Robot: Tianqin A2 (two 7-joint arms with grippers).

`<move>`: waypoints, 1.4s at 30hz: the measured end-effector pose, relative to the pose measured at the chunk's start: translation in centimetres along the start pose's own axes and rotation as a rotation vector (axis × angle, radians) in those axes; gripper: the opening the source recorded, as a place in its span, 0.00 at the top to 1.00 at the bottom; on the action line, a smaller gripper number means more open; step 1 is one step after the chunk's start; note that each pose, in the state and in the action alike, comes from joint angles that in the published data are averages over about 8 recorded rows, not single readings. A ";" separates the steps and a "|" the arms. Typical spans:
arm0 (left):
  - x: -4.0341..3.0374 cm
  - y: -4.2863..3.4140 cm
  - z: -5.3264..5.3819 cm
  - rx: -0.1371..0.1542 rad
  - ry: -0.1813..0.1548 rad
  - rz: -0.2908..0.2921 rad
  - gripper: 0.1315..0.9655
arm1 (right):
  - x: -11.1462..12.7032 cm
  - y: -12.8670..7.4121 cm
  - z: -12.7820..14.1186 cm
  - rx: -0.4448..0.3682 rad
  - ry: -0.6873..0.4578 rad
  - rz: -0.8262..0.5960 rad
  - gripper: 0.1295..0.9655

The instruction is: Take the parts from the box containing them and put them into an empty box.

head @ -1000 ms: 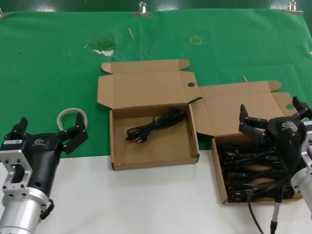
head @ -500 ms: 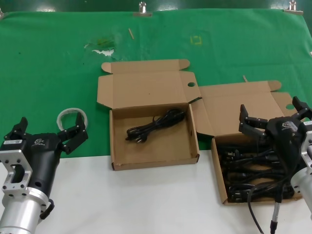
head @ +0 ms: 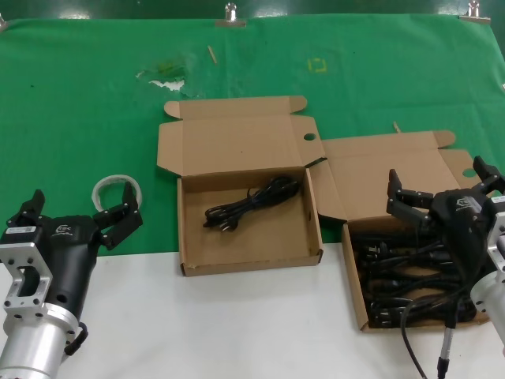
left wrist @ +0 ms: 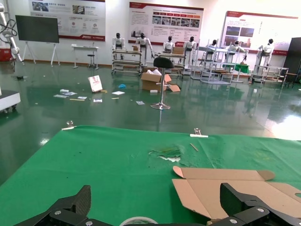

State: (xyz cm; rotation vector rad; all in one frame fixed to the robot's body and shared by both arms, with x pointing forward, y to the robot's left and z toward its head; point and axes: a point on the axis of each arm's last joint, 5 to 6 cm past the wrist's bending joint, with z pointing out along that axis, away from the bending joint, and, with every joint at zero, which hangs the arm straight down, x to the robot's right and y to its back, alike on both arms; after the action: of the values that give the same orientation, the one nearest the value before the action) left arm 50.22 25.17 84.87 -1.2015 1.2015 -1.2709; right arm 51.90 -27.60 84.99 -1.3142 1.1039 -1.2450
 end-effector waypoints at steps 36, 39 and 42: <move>0.00 0.00 0.0 0.000 0.000 0.000 0.00 | 0.0 0.0 0.0 0.000 0.000 0.000 0.00; 0.00 0.00 0.0 0.000 0.000 0.000 0.00 | 0.0 0.0 0.0 0.000 0.000 0.000 0.00; 0.00 0.00 0.0 0.000 0.000 0.000 0.00 | 0.0 0.0 0.0 0.000 0.000 0.000 0.00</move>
State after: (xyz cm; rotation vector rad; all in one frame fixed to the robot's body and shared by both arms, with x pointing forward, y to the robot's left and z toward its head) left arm 50.22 25.17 84.87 -1.2015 1.2015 -1.2709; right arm 51.90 -27.60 84.99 -1.3142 1.1039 -1.2450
